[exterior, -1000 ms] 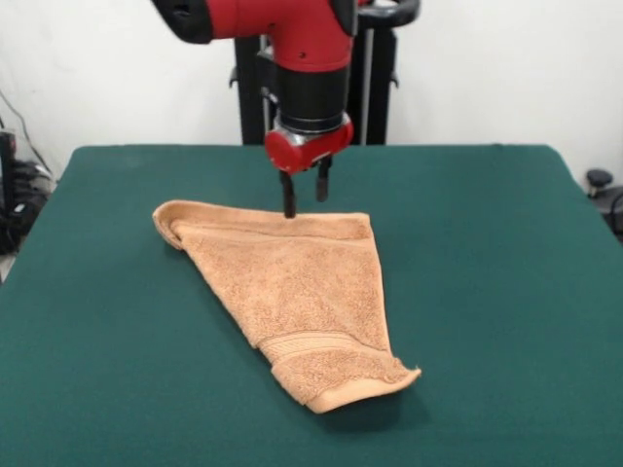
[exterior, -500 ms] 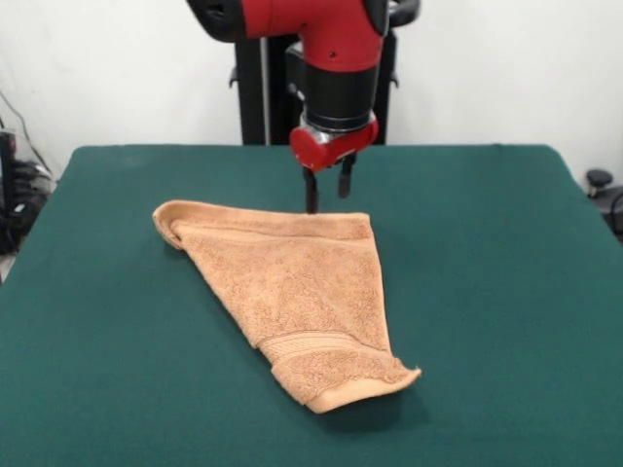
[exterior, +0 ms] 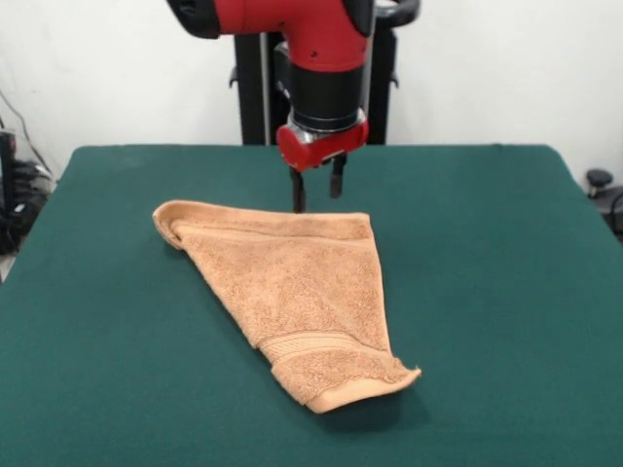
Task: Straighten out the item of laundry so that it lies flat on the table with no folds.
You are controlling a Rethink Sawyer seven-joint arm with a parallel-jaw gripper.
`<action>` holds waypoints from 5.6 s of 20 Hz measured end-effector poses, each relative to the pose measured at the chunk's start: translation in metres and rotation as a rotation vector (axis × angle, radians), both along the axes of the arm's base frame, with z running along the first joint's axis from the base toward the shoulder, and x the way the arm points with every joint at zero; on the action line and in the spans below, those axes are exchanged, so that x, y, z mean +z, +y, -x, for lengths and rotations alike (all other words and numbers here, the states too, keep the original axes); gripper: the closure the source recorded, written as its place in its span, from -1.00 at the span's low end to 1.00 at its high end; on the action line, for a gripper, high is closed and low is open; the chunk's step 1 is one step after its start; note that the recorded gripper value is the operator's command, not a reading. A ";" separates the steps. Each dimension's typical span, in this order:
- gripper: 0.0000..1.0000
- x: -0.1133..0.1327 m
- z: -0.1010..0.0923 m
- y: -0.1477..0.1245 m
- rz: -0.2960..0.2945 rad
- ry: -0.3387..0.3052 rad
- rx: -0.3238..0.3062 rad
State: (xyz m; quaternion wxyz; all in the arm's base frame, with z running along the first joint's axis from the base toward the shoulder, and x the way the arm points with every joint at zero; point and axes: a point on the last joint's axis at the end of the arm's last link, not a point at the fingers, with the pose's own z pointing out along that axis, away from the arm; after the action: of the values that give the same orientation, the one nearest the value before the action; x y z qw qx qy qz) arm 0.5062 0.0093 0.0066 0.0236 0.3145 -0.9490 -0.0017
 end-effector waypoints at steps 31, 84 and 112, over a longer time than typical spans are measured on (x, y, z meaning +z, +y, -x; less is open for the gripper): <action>-1.00 0.043 -0.126 0.010 -0.012 -0.082 -0.244; -1.00 0.128 -0.289 0.057 0.011 -0.223 -0.306; -1.00 0.037 -0.254 -0.031 -0.025 -0.273 -0.420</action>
State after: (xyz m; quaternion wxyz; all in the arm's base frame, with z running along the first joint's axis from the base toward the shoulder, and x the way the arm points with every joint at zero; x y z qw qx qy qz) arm 0.7605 -0.0219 0.0433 -0.1094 0.1081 -0.9878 0.0242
